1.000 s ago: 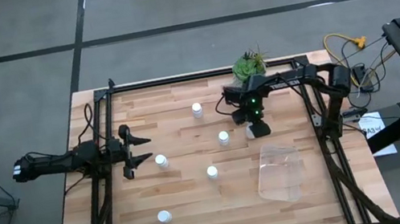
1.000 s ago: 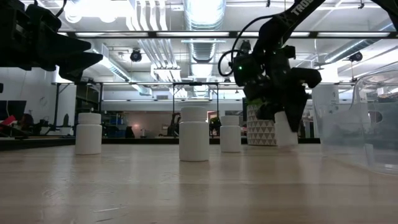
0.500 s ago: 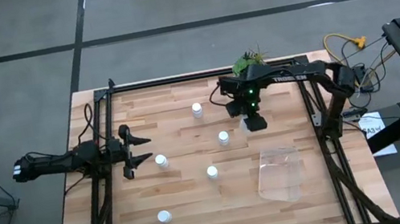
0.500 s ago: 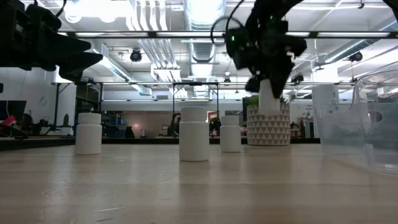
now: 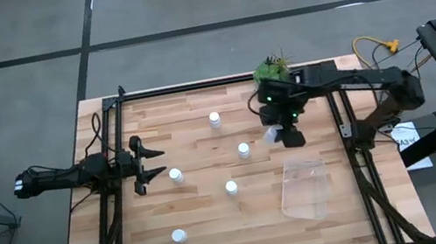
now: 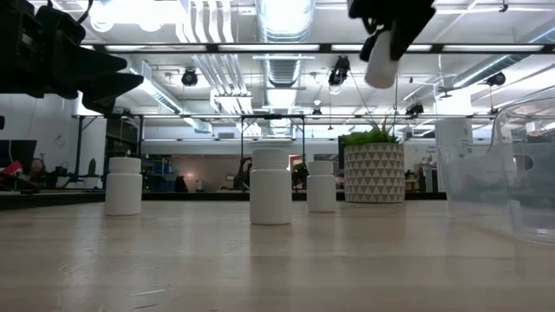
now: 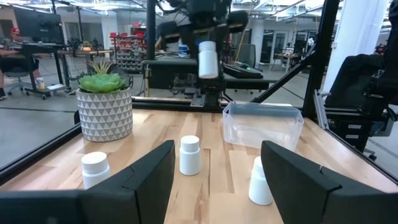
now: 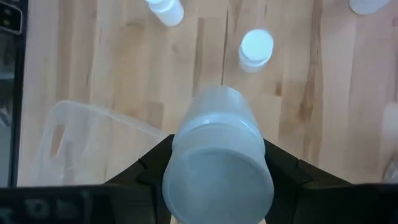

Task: Pick and place pill bottles into a basket
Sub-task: Put the white medicine bottle into the transparent bin

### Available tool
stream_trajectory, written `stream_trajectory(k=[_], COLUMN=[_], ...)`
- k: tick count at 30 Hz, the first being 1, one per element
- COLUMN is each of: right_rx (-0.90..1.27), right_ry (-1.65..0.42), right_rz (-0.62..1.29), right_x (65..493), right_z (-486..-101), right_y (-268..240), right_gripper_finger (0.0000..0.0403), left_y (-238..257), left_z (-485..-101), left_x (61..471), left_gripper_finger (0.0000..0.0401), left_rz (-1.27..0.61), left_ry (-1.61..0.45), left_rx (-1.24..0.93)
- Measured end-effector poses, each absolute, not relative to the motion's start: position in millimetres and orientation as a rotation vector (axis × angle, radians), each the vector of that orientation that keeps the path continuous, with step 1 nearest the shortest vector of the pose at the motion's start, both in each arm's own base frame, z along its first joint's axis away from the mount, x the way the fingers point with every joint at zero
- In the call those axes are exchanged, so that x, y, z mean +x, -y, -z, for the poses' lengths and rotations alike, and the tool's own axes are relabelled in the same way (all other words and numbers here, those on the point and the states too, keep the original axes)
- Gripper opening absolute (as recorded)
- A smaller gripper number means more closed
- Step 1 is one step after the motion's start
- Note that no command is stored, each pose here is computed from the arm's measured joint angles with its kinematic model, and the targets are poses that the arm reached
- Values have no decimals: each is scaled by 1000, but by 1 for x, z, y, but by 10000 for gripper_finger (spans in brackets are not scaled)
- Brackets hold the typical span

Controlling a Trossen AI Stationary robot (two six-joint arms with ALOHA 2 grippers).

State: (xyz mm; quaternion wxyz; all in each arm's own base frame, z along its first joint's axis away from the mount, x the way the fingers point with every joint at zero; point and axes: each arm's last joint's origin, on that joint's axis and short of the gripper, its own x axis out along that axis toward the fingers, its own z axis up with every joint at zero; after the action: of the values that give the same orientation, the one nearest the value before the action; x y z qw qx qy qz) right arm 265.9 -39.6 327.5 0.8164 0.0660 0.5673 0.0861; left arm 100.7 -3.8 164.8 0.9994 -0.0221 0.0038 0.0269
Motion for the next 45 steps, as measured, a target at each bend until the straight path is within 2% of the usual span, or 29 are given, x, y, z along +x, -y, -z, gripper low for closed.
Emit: stream_trajectory(k=[9, 17, 25, 45], right_rx=[157, 124, 91, 163], right_ry=[-1326, -1388, -1498, -1521], right_rz=[-191, -182, -94, -66], right_x=[245, 248, 257, 246], right_z=[-336, -328, -293, -205], right_y=[-4, -40, -52, -57], right_gripper_finger=[156, 156, 156, 156], left_y=[4, 4, 4, 4], left_z=[-165, -165, -165, -165], left_x=[101, 101, 101, 101], left_gripper_finger=[221, 222, 221, 222], left_rz=[-54, -54, -54, -54], left_ry=[-9, -9, -9, -9], left_rx=[-44, -44, -44, -44])
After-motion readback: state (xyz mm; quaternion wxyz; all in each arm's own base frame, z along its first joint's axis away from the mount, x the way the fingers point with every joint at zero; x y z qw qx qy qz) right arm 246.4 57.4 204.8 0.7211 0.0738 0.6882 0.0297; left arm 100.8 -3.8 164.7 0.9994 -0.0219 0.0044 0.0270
